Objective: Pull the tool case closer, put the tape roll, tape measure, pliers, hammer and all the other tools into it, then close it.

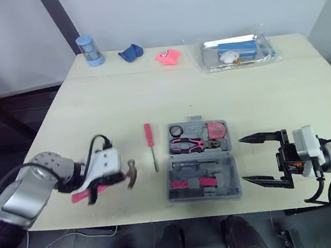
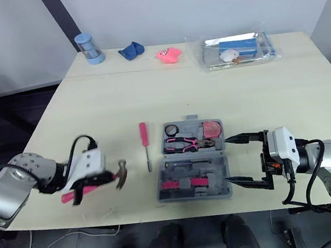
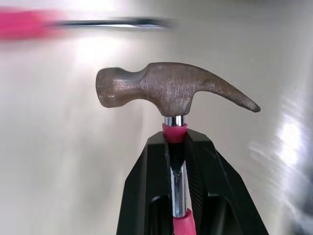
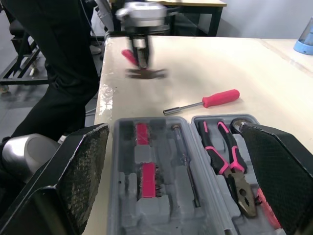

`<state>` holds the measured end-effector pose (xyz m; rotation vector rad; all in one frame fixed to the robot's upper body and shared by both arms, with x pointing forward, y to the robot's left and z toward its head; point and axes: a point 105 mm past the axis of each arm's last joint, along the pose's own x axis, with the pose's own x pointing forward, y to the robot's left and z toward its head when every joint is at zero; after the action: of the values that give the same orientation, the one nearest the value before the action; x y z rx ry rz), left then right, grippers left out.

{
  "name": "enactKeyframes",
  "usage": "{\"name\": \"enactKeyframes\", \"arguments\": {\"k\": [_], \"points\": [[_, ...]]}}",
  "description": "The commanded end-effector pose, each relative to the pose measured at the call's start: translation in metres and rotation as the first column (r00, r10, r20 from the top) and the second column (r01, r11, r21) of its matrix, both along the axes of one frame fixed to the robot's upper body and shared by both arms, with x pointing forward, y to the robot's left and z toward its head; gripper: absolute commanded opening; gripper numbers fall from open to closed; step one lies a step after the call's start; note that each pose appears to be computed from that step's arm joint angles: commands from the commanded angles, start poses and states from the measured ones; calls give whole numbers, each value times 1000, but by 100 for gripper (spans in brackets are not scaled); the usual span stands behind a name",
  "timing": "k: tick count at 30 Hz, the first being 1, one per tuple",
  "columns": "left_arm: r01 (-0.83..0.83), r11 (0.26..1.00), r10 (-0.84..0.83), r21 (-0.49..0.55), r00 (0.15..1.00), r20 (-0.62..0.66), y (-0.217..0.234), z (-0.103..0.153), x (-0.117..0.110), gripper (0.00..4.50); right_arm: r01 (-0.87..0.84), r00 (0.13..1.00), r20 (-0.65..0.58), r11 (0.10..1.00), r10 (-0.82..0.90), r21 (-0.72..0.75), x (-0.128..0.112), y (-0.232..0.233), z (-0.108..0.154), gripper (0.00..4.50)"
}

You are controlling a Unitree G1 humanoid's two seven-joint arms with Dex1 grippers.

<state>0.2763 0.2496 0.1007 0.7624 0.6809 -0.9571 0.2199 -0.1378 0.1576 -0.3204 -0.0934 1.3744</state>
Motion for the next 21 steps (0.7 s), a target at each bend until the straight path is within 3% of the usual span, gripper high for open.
{"name": "enactKeyframes", "arguments": {"k": [1,4,11,15,19,21], "points": [[-213,972,221,-96,973,72,13,8,11,2,-14,1000,27,1000,14,16,0,0,6,450],[-316,936,332,-158,939,89,18,7,9,2,-13,1000,25,1000,12,16,1,-1,6,450],[-554,767,595,-323,803,37,21,2,-5,2,-4,1000,31,1000,4,10,5,-5,5,450],[-634,690,663,-350,747,-48,16,-6,-10,2,-4,999,33,1000,4,10,7,-4,5,450],[-745,610,756,-269,649,-84,20,-21,-11,2,-1,999,35,1000,1,10,6,-5,4,450],[-758,591,769,-276,633,-92,12,-22,-3,2,0,999,38,1000,-1,9,7,-5,4,450]]}}
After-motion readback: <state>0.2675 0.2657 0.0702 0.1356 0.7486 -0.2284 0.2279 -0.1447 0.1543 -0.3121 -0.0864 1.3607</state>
